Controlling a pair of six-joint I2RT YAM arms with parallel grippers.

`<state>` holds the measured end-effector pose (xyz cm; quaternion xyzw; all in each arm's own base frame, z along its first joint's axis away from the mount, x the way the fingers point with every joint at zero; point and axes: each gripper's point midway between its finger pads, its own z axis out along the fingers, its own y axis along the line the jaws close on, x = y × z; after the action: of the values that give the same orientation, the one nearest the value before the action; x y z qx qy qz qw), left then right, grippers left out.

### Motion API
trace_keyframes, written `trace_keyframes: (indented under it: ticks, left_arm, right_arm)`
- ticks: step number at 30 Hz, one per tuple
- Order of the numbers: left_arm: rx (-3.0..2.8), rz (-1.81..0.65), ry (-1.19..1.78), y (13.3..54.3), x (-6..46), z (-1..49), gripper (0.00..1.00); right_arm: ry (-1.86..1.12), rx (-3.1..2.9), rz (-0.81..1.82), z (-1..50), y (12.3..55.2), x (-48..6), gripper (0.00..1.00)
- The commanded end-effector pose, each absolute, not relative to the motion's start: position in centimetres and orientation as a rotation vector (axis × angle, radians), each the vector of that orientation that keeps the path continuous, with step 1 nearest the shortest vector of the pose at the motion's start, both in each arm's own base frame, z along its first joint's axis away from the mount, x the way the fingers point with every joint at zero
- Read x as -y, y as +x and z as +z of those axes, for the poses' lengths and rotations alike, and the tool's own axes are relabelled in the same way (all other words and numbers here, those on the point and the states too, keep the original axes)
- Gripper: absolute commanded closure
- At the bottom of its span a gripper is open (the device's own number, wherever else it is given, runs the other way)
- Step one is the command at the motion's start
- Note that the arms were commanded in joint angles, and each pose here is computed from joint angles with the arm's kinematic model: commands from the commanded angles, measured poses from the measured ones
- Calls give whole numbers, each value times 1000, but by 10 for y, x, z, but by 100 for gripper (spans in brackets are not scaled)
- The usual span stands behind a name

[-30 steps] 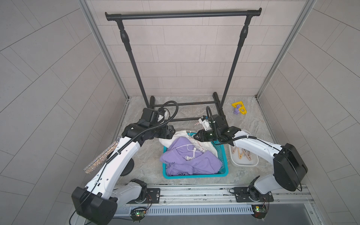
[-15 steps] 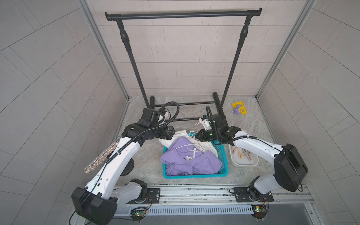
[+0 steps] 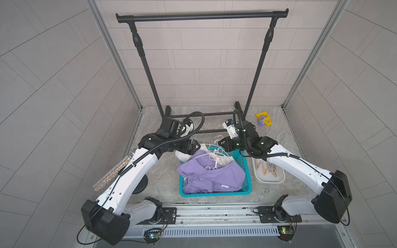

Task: Use clothespins to secure the t-shirt on both sides of the hanger
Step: Pick up the hanger from the basket.

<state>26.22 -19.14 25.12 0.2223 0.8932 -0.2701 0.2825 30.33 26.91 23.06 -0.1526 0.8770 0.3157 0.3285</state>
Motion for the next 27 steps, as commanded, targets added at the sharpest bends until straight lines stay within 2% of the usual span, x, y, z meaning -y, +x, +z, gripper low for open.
trace_keyframes:
  ticks: [1, 5, 15, 20, 25, 27]
  left_arm:
    - [-2310, -768, 646, 271, 207, 276, 15]
    - [-2276, -836, 678, 277, 224, 294, 20]
    - [-2162, -1015, 892, 267, 271, 321, 22]
    - [-2142, -1130, 937, 262, 284, 326, 32]
    - [-2130, -1154, 979, 261, 289, 322, 35]
    - [-2121, -1183, 992, 260, 292, 322, 42]
  right_arm:
    - [-443, -2228, 751, 258, 303, -259, 100]
    - [-455, -2197, 721, 276, 304, -255, 100]
    - [-472, -2098, 665, 320, 310, -251, 100]
    - [-497, -2062, 646, 333, 309, -255, 100]
    - [-527, -2026, 647, 343, 307, -260, 100]
    - [-541, -2015, 648, 345, 305, -263, 100]
